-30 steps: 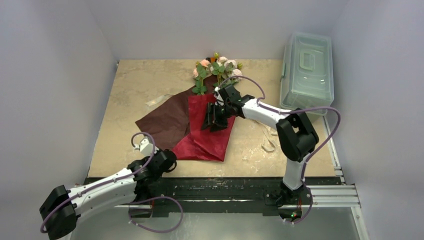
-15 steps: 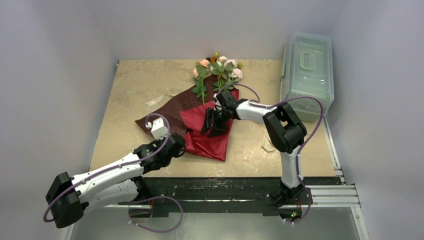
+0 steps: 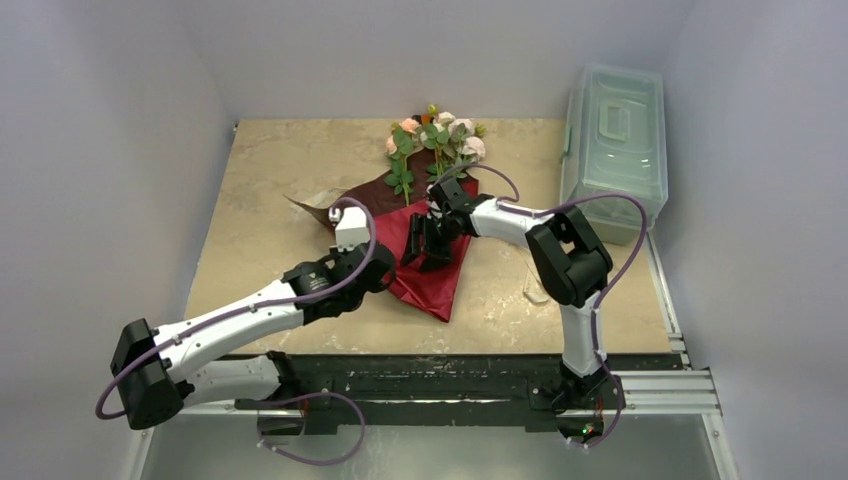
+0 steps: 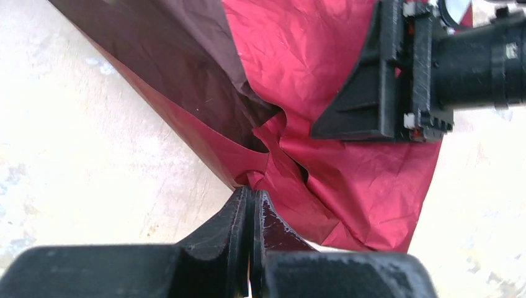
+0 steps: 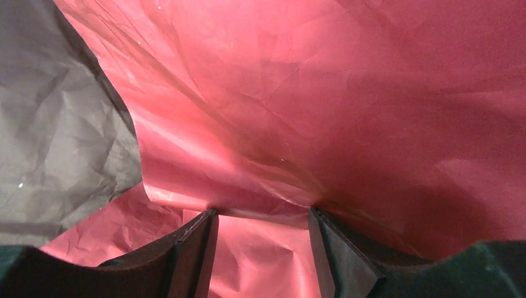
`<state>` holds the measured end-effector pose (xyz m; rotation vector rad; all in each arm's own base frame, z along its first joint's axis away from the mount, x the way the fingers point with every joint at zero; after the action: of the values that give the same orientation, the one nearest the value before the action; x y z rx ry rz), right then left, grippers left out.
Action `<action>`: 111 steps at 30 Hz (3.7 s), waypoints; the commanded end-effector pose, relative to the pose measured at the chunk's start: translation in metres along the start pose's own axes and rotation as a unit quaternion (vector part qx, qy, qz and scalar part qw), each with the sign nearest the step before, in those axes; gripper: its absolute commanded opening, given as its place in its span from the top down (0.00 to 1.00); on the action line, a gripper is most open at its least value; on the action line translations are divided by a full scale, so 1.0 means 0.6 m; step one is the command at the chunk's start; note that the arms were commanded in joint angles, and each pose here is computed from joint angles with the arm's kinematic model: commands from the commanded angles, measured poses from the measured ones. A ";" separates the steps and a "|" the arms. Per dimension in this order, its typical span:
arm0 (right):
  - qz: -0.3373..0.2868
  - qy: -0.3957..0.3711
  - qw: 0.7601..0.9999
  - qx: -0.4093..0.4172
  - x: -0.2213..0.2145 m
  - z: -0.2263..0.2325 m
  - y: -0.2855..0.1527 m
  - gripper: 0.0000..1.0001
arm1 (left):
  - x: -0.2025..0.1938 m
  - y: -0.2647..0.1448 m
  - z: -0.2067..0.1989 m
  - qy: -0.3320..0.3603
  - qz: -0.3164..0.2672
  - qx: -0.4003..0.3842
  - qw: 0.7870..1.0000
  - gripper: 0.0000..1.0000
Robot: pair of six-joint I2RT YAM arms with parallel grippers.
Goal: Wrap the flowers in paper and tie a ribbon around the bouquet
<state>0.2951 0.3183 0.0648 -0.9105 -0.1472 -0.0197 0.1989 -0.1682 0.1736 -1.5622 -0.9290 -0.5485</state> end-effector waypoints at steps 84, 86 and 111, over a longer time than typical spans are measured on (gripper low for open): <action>-0.164 -0.058 0.970 0.167 0.072 0.020 -0.177 0.77 | -0.133 0.028 -0.186 0.629 0.000 -0.268 0.729 1.00; -0.163 -0.056 0.973 0.155 0.074 0.016 -0.170 0.95 | -0.131 0.028 -0.187 0.635 0.001 -0.265 0.726 1.00; -0.163 -0.019 0.986 0.009 0.082 -0.057 -0.146 1.00 | -0.048 0.067 -0.176 0.344 0.198 -0.270 0.877 0.52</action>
<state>0.3301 0.2394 0.1105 -0.8573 -0.2836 -0.2772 0.2434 -0.2780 0.1872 -1.6775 0.0281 -1.2186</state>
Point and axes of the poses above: each gripper's point midway between its finger pads, its own y axis out along the fingers, its own z axis along the line the jaws close on, x = y × z, the point moved 4 cm from there along -y, back along the fingers, and after that the axes turned 4 degrees about -y, right-handed, at the moved point
